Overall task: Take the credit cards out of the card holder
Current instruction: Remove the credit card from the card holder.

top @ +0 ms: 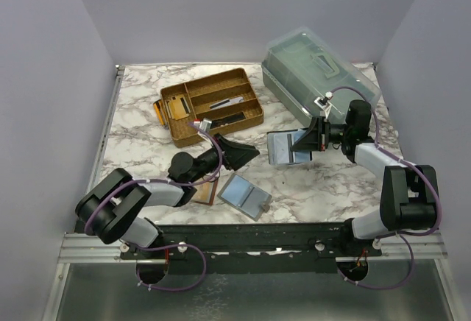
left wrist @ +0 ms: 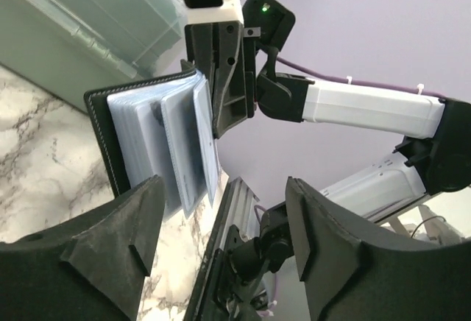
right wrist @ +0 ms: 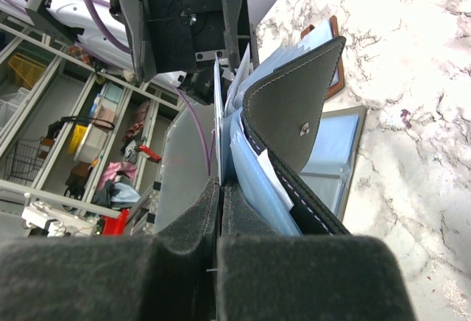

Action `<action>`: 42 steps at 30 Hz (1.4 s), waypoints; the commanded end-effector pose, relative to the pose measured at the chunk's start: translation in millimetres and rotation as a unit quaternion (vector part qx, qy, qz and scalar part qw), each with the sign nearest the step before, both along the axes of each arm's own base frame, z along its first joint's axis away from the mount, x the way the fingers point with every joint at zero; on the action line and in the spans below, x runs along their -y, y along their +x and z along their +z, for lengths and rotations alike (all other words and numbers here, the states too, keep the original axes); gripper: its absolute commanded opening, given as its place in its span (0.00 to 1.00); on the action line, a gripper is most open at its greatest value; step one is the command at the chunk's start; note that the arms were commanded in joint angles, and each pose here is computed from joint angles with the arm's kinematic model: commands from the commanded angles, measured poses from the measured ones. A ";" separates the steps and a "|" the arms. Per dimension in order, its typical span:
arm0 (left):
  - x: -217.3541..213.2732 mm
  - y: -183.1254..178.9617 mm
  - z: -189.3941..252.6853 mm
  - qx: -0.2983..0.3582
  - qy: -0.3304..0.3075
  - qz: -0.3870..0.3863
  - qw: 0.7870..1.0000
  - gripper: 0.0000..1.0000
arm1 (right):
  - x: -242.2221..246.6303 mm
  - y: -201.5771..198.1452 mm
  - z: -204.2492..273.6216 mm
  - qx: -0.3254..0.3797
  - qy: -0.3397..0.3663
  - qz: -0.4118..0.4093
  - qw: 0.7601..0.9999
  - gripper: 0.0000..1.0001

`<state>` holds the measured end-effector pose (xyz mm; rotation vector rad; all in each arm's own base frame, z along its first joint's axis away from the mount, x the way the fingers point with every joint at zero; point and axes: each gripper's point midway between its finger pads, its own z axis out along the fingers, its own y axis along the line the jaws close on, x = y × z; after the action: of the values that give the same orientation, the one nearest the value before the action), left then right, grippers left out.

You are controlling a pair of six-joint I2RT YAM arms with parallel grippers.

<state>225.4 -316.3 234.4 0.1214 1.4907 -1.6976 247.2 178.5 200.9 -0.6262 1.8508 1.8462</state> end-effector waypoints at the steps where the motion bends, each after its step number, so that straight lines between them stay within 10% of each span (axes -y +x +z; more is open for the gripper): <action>1: -7.5 7.7 -19.4 -0.007 0.034 0.036 0.999 0.79 | 4.1 -12.0 12.3 0.030 0.014 0.042 0.999 0.00; 5: 2.8 8.0 -32.7 -0.025 0.046 0.010 0.999 0.99 | 4.5 -14.6 14.5 0.035 0.015 0.046 0.998 0.00; 22: 27.6 13.4 -17.5 0.003 -0.024 -0.044 0.999 0.98 | 4.4 -18.4 25.6 0.026 0.015 0.073 0.997 0.00; 34: 35.0 11.3 3.1 0.005 -0.049 -0.075 0.996 0.85 | -3.4 -21.8 37.9 0.046 -0.003 0.078 0.996 0.00; 42: 40.1 7.4 14.3 0.003 -0.060 -0.102 0.993 0.55 | -3.5 -21.0 32.7 0.044 -0.027 0.061 0.997 0.00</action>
<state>247.7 -358.8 206.5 0.1091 1.6059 -1.8602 247.4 187.4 237.1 -0.6877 1.8242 1.8542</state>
